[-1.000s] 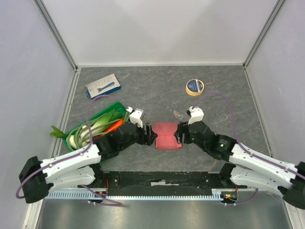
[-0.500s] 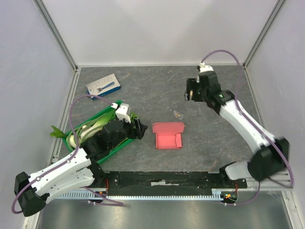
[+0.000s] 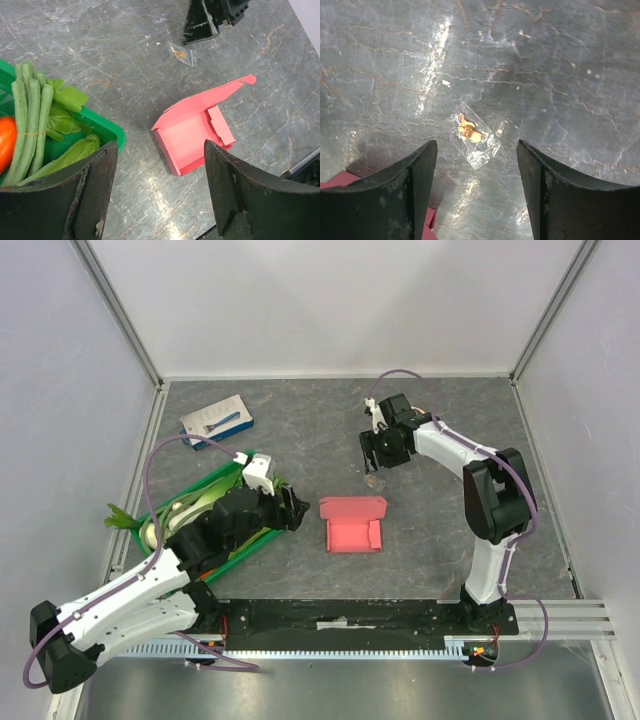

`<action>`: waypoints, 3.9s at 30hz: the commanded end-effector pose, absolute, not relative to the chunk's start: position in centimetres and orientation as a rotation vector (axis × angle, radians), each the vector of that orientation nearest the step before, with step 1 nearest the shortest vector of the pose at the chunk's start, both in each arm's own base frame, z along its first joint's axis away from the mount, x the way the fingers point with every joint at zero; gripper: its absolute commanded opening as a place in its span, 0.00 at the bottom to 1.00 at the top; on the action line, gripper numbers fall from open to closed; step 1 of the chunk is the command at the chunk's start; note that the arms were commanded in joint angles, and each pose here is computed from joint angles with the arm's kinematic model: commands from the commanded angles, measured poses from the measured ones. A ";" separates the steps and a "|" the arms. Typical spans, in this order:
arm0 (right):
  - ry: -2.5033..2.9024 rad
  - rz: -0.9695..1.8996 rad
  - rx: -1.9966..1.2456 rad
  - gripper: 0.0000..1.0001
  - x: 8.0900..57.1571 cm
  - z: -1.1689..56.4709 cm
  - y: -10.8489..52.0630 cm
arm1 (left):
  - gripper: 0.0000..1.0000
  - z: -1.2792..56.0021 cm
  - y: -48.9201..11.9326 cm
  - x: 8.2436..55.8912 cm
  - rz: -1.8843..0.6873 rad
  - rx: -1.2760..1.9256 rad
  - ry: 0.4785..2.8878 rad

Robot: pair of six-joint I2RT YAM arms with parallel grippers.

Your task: Fold the paper box

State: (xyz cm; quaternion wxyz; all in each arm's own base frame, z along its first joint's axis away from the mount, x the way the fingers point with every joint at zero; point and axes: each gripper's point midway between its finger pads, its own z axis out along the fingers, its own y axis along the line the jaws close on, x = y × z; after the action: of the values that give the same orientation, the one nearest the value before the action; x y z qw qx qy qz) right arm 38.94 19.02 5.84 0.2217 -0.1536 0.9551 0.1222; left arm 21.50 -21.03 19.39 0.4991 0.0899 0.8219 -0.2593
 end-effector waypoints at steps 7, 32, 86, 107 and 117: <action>2.572 0.170 -0.904 0.75 39.0 3.5 20.2 | 0.75 20.8 -22.6 21.9 -0.682 0.245 1.982; 2.704 0.036 -0.526 0.31 38.1 1.2 14.0 | 0.75 21.3 -22.1 21.7 -0.669 0.255 1.978; 2.381 0.144 -0.312 0.25 40.3 12.7 12.7 | 0.75 21.1 -22.2 21.8 -0.663 0.259 1.973; 2.146 0.686 -0.803 0.23 19.1 19.1 29.1 | 0.75 18.6 -22.2 21.6 -0.719 0.140 2.029; 2.108 0.440 -0.821 0.22 19.2 11.4 29.3 | 0.75 17.0 -22.4 20.1 -0.841 0.077 2.038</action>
State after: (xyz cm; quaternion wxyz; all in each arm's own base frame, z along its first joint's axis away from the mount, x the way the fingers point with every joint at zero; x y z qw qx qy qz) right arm 17.05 28.62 11.67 0.3401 -0.3571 0.8485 0.1919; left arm 20.21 -21.69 15.74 0.4458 0.0626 0.8440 -0.2916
